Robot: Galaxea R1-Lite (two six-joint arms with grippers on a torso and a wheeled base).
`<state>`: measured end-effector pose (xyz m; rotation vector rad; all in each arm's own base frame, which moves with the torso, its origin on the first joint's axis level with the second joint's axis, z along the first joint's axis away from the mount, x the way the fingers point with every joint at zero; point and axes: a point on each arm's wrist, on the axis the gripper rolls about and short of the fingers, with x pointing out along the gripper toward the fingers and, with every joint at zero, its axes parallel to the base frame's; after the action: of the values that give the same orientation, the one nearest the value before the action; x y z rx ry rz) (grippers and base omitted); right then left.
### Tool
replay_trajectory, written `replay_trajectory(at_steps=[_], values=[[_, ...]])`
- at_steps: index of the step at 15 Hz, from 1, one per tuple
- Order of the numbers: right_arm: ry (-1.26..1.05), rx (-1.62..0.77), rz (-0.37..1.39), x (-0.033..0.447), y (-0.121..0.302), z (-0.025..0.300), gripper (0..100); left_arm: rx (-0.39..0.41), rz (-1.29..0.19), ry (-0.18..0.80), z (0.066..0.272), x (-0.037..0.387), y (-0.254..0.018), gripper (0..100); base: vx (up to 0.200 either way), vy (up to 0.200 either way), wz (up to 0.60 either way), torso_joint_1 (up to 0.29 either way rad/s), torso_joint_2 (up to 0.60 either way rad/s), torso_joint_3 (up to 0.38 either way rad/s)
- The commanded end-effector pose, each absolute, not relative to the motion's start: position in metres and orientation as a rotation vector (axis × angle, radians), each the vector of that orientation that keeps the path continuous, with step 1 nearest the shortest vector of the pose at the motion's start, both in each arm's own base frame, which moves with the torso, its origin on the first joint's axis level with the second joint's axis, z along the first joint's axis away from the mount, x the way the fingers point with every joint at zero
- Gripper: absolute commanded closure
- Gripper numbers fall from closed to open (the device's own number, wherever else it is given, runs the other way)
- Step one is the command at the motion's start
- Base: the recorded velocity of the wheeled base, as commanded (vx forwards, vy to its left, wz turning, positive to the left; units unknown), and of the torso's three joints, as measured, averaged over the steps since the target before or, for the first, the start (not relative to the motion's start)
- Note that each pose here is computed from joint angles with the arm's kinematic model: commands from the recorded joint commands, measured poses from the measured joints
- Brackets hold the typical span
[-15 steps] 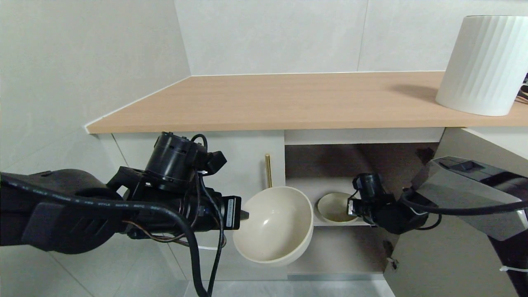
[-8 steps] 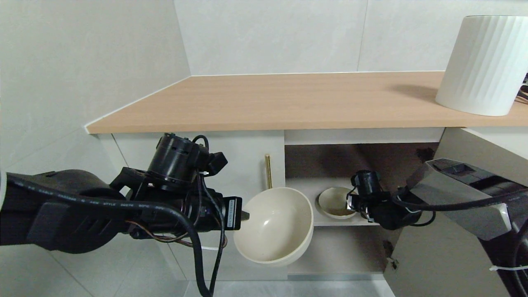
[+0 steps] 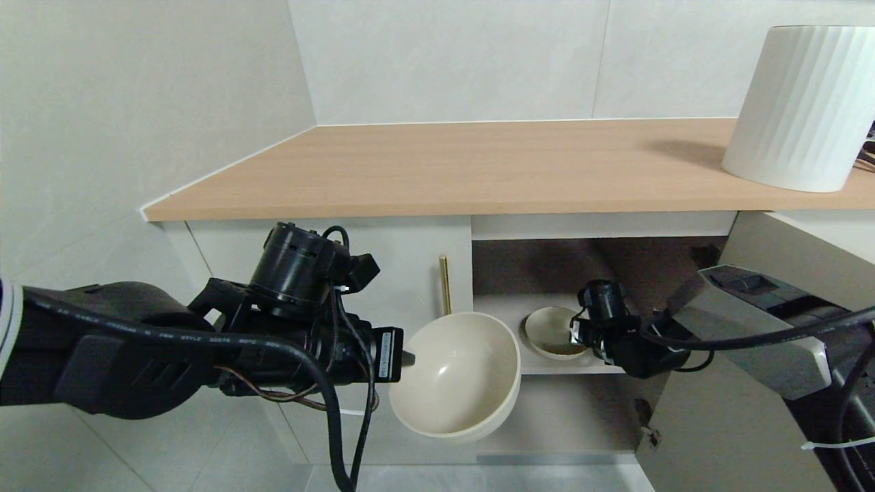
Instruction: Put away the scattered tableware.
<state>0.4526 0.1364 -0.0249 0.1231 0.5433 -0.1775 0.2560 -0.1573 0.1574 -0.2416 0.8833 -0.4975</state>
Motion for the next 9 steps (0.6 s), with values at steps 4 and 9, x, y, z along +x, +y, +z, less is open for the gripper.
replay_trajectory(at_steps=[4, 9], values=[[0.509, 0.144, -0.164, 0.437, 0.135, 0.014, 0, -0.197, -0.454, 0.897, 0.140, 0.262, -0.171, 100, 0.000, 0.000, 0.00, 0.000, 0.00, 0.000], [0.607, 0.142, 0.074, 0.340, 0.153, 0.126, 0, -0.092, -0.443, 0.914, 0.119, 0.258, -0.190, 100, 0.000, 0.000, 0.00, 0.000, 0.00, 0.000]])
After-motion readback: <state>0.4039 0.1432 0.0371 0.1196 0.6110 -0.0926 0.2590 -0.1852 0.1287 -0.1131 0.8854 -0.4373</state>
